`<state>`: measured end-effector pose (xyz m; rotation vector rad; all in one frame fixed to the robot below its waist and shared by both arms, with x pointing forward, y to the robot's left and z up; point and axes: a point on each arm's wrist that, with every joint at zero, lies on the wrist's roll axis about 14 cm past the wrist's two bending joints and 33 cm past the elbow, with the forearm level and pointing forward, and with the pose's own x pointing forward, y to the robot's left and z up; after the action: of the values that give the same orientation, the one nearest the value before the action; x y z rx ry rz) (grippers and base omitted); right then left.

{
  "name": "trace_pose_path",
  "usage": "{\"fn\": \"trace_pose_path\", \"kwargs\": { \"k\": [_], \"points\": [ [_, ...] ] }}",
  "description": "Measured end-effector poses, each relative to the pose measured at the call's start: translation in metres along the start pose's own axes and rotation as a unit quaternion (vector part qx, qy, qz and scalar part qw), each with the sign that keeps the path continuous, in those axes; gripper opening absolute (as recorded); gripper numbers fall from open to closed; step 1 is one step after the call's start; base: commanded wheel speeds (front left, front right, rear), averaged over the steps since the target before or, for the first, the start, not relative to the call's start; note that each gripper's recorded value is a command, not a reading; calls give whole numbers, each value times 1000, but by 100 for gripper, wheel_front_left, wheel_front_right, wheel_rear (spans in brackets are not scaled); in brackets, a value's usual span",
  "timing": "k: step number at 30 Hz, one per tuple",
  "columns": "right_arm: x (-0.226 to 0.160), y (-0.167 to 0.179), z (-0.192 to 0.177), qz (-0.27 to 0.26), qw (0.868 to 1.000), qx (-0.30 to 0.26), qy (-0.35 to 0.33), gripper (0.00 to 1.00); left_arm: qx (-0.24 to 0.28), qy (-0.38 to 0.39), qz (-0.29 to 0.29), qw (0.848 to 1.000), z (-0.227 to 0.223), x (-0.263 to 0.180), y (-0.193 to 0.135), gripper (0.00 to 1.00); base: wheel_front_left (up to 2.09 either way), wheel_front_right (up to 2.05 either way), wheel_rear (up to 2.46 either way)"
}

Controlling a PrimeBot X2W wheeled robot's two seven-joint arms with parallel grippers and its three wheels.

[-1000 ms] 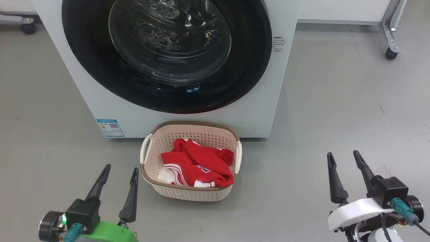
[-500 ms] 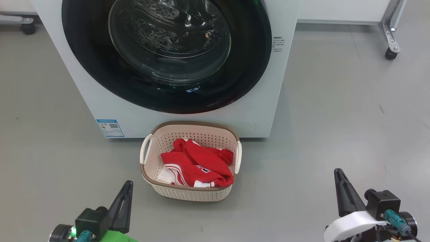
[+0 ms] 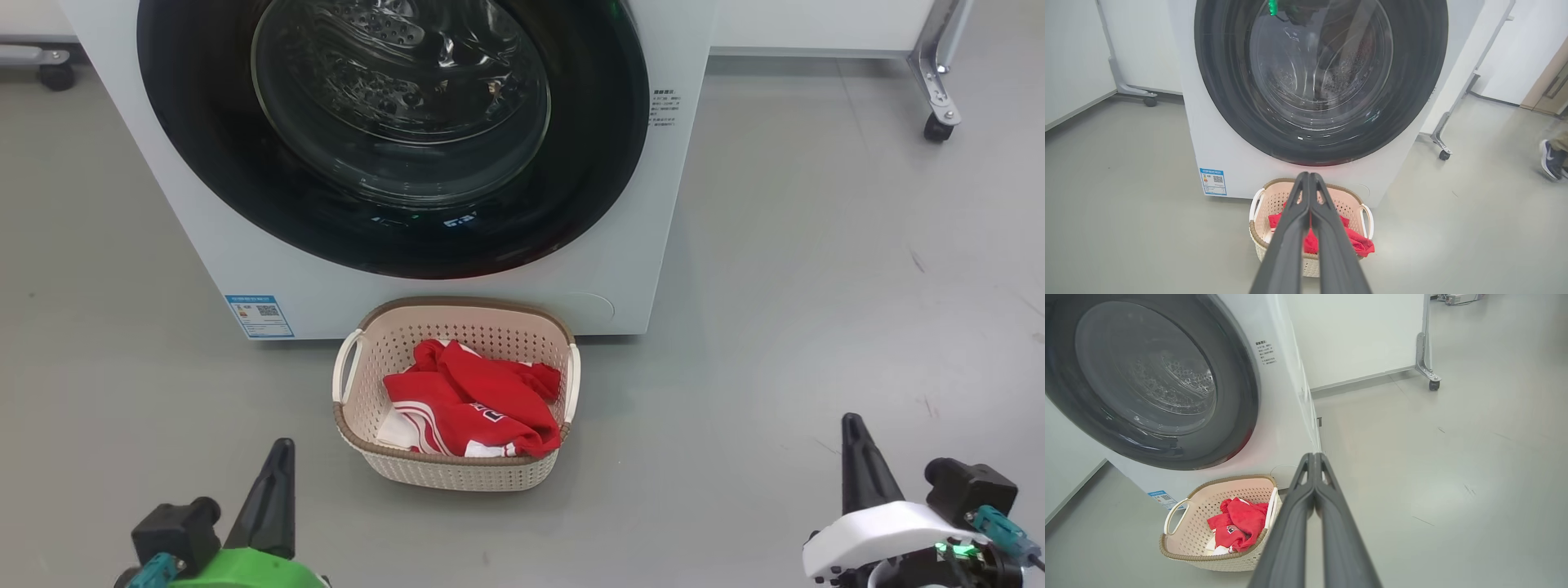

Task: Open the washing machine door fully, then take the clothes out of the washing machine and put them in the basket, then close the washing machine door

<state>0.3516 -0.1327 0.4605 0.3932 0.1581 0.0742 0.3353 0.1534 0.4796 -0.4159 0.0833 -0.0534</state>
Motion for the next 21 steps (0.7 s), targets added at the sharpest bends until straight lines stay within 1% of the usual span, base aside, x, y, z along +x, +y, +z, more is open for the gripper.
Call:
{"fn": "trace_pose_path", "kwargs": {
  "k": [11,21],
  "points": [
    [0,-12,1,-20,997,74,8,0,-72,11,19,997,-2,2,9,0,0,0,0],
    [1,-22,3,-33,989,141,11,0,-136,17,30,990,-4,4,16,0,0,0,0]
  ]
}}
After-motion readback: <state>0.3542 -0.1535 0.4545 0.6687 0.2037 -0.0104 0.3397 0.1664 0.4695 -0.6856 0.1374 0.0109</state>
